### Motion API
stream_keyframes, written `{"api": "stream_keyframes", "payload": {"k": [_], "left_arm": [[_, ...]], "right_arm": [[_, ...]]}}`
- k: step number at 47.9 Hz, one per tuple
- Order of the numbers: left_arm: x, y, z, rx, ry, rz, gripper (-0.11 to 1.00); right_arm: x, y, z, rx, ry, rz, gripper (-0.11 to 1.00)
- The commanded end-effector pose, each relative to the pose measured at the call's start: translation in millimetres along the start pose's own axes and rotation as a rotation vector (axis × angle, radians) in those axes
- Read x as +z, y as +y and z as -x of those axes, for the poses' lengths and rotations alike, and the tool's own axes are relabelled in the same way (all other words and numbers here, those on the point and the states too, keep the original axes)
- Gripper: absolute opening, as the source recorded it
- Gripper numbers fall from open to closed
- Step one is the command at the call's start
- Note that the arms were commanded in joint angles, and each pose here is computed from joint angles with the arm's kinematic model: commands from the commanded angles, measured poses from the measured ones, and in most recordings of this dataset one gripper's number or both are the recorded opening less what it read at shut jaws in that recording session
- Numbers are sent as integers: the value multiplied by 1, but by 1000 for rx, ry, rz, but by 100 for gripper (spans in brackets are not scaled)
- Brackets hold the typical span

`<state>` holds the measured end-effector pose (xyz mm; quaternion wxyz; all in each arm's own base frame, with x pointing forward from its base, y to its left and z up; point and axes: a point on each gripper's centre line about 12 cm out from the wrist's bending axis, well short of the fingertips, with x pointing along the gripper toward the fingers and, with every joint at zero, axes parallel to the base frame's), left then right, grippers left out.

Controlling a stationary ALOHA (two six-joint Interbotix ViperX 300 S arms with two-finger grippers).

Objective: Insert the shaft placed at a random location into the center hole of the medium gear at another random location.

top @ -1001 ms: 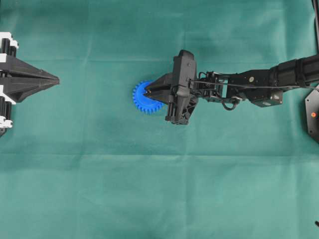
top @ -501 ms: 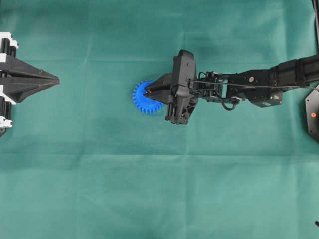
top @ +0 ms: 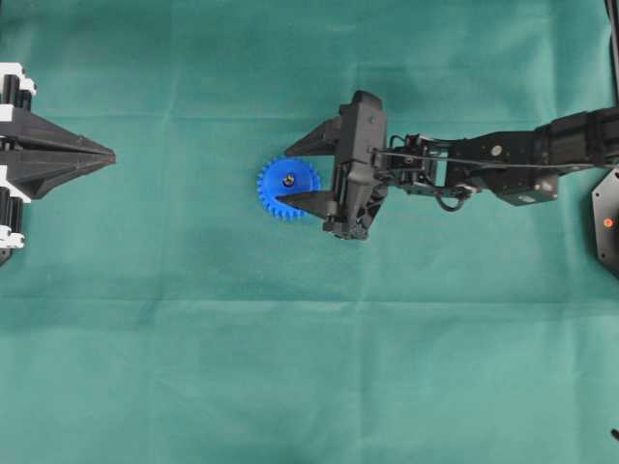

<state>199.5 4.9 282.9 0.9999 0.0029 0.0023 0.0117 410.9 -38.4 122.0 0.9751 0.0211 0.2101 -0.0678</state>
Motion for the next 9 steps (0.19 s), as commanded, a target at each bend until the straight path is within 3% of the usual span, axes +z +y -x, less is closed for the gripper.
{"api": "stream_keyframes", "payload": {"k": [1,9], "left_arm": [[8,1,-3,2,-18,-2,0],[8,1,-3,2,-18,-2,0]], "right_arm": [[24,0,12,2,-66,-12,77],[34,-1,25,2,-93,-15,79]]}}
